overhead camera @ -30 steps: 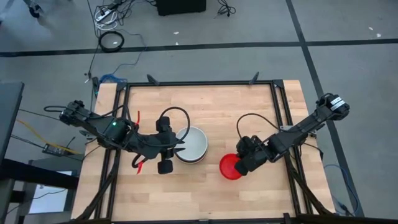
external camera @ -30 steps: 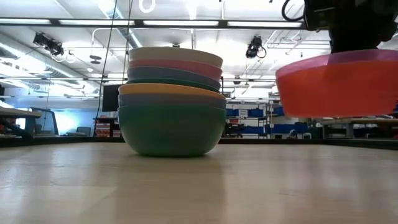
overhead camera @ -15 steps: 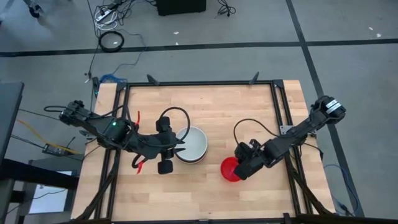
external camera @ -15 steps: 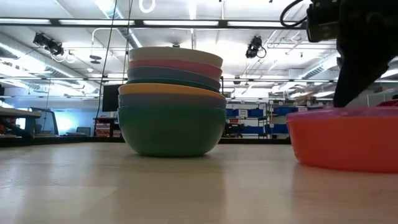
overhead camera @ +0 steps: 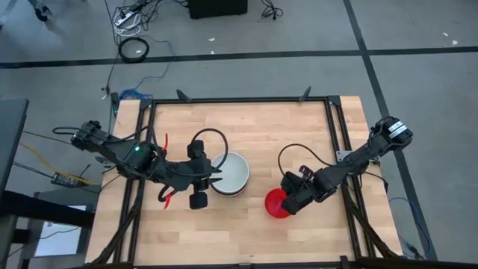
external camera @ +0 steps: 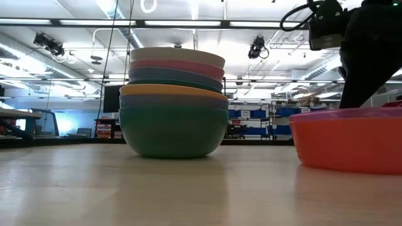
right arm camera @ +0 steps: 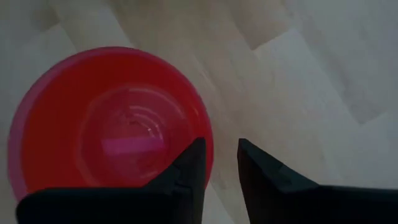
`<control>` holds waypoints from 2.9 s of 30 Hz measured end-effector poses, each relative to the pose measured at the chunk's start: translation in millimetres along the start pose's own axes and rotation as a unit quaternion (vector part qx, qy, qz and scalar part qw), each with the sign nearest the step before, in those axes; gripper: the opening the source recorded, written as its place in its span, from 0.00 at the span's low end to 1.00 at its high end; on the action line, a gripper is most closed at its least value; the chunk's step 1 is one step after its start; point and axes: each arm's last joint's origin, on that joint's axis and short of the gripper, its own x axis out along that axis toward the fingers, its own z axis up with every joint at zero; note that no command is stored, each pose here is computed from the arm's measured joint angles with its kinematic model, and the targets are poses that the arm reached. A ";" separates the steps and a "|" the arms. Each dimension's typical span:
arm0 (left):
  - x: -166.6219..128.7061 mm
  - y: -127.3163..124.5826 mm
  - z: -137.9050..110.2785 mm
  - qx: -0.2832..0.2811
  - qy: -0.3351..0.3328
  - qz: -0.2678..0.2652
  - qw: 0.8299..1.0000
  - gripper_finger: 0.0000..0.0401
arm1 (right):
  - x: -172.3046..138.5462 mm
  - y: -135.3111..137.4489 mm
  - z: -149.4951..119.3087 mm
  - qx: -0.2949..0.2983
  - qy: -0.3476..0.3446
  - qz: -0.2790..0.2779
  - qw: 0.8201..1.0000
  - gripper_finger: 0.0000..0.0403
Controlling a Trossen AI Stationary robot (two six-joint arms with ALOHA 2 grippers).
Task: Nest bowls inside each other
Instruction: Stack the red bowl on top of the white bowl
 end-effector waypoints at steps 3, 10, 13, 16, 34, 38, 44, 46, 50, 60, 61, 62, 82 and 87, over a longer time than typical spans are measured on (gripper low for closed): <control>0.0 -0.1 0.1 0.000 -0.001 0.000 1.000 0.26 | 0.3 -0.5 0.5 -0.001 0.000 -0.001 1.000 0.22; 0.0 0.0 0.1 0.000 0.000 0.000 1.000 0.26 | 4.0 0.2 0.5 -0.001 0.013 0.001 1.000 0.29; 0.0 0.0 0.0 0.000 0.000 0.000 1.000 0.26 | 7.8 1.2 0.1 -0.002 0.019 -0.002 1.000 0.29; 0.0 0.0 0.1 0.000 0.000 0.000 1.000 0.26 | 9.8 1.4 0.4 -0.001 0.022 -0.003 1.000 0.29; 0.0 0.0 0.1 0.000 0.000 0.000 1.000 0.26 | 10.4 1.1 1.0 -0.002 0.032 0.002 0.999 0.01; 0.0 0.0 0.1 0.000 0.000 0.000 1.000 0.26 | 10.4 1.9 1.2 -0.001 0.034 0.008 0.999 0.01; 0.0 0.0 0.1 0.000 0.000 0.000 1.000 0.26 | 10.4 3.5 1.8 0.006 0.033 0.017 0.999 0.00; 0.0 0.0 0.1 0.000 0.000 0.000 1.000 0.26 | 10.2 2.7 1.1 0.000 0.035 0.013 0.999 0.00; 0.0 0.0 0.1 0.000 0.000 0.000 1.000 0.26 | 3.5 3.3 4.6 0.005 0.013 0.031 0.999 0.00; 0.1 -0.1 0.0 0.001 0.000 0.000 1.000 0.26 | -34.2 -10.3 10.7 0.027 -0.056 0.055 0.997 0.00; 0.1 -0.1 0.0 0.001 0.000 0.000 1.000 0.26 | -35.7 -10.5 11.3 0.025 -0.057 0.061 0.996 0.00; 0.1 0.0 0.0 0.001 0.000 0.000 1.000 0.26 | -37.5 -10.9 11.8 0.026 -0.065 0.063 0.996 0.00; 0.1 -0.1 -0.2 0.001 0.001 0.000 1.000 0.26 | -43.3 -13.3 12.2 0.032 -0.132 0.031 0.990 0.00; 0.1 0.1 -0.6 0.002 0.003 0.001 1.000 0.26 | -43.4 -13.7 12.3 0.032 -0.134 0.027 0.990 0.00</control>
